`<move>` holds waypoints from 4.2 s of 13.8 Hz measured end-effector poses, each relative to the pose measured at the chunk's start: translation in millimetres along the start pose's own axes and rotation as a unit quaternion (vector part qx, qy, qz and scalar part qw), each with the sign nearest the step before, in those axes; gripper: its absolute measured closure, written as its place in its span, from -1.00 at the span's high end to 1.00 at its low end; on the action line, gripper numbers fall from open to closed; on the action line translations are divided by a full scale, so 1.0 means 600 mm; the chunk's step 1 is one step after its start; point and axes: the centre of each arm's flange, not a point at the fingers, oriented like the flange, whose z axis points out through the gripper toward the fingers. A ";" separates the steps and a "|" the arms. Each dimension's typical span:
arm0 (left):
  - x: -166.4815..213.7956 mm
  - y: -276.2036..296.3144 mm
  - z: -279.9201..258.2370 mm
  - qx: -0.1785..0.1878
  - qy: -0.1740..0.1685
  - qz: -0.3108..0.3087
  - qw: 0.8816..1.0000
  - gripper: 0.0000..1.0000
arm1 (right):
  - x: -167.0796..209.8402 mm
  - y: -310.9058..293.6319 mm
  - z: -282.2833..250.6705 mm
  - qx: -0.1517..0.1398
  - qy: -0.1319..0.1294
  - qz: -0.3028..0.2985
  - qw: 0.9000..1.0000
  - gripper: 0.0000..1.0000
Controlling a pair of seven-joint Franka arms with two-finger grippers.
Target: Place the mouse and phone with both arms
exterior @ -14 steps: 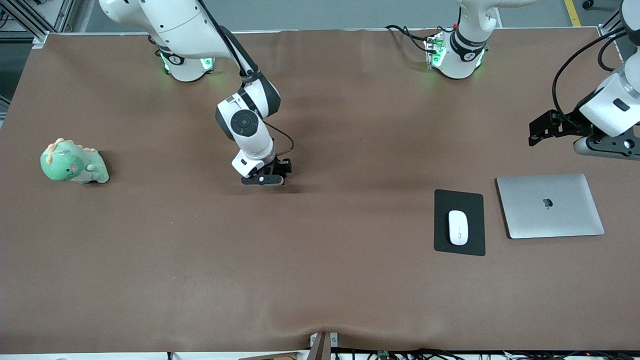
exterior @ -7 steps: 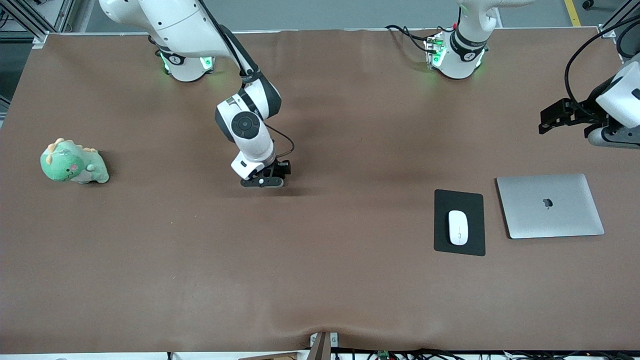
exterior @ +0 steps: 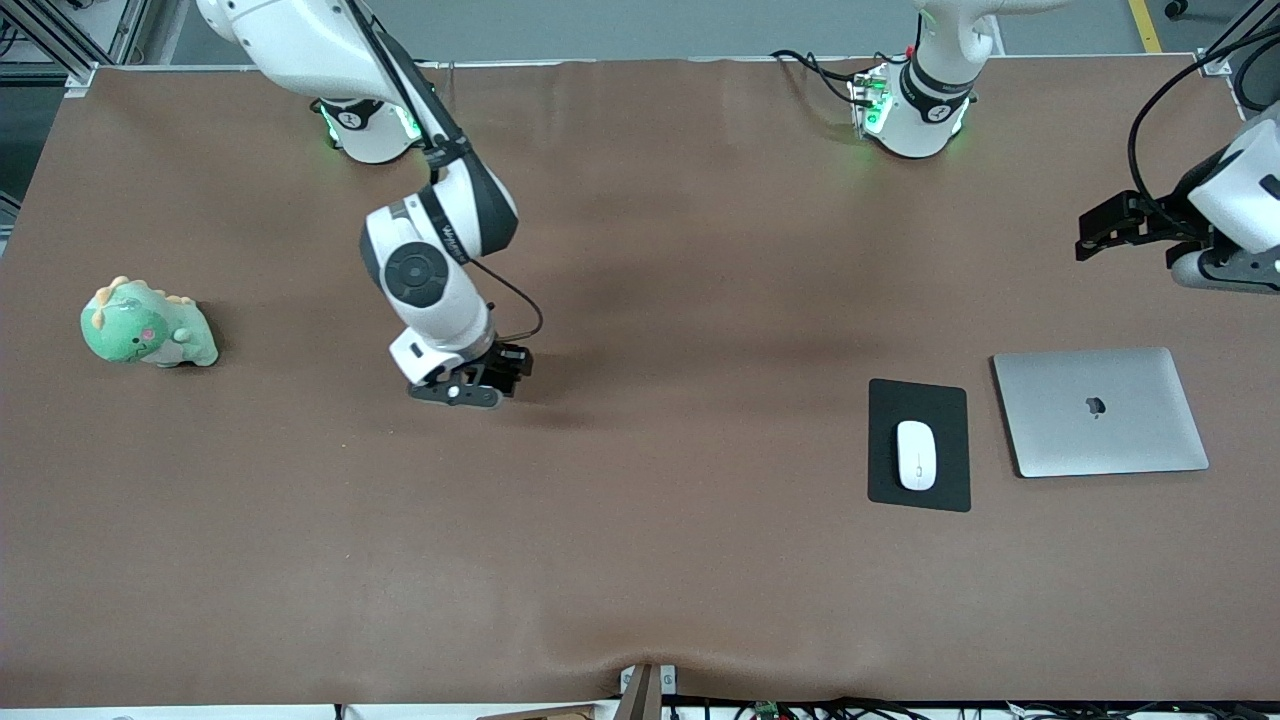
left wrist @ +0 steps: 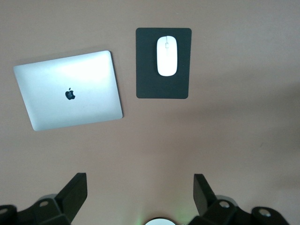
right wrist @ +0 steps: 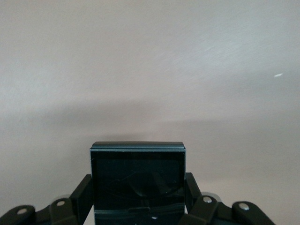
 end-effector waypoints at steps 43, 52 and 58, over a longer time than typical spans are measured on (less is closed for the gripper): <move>0.011 0.005 0.007 0.000 0.005 0.004 1.000 1.00 | 0.033 0.599 0.120 -0.016 0.036 -0.033 0.999 1.00; 0.012 0.006 0.008 0.000 0.005 0.004 1.000 1.00 | 0.225 0.534 -0.134 -0.020 0.026 -0.059 0.998 1.00; 0.012 0.006 0.009 0.000 0.004 0.004 1.000 1.00 | 0.283 0.473 -0.354 -0.031 0.017 -0.081 0.996 1.00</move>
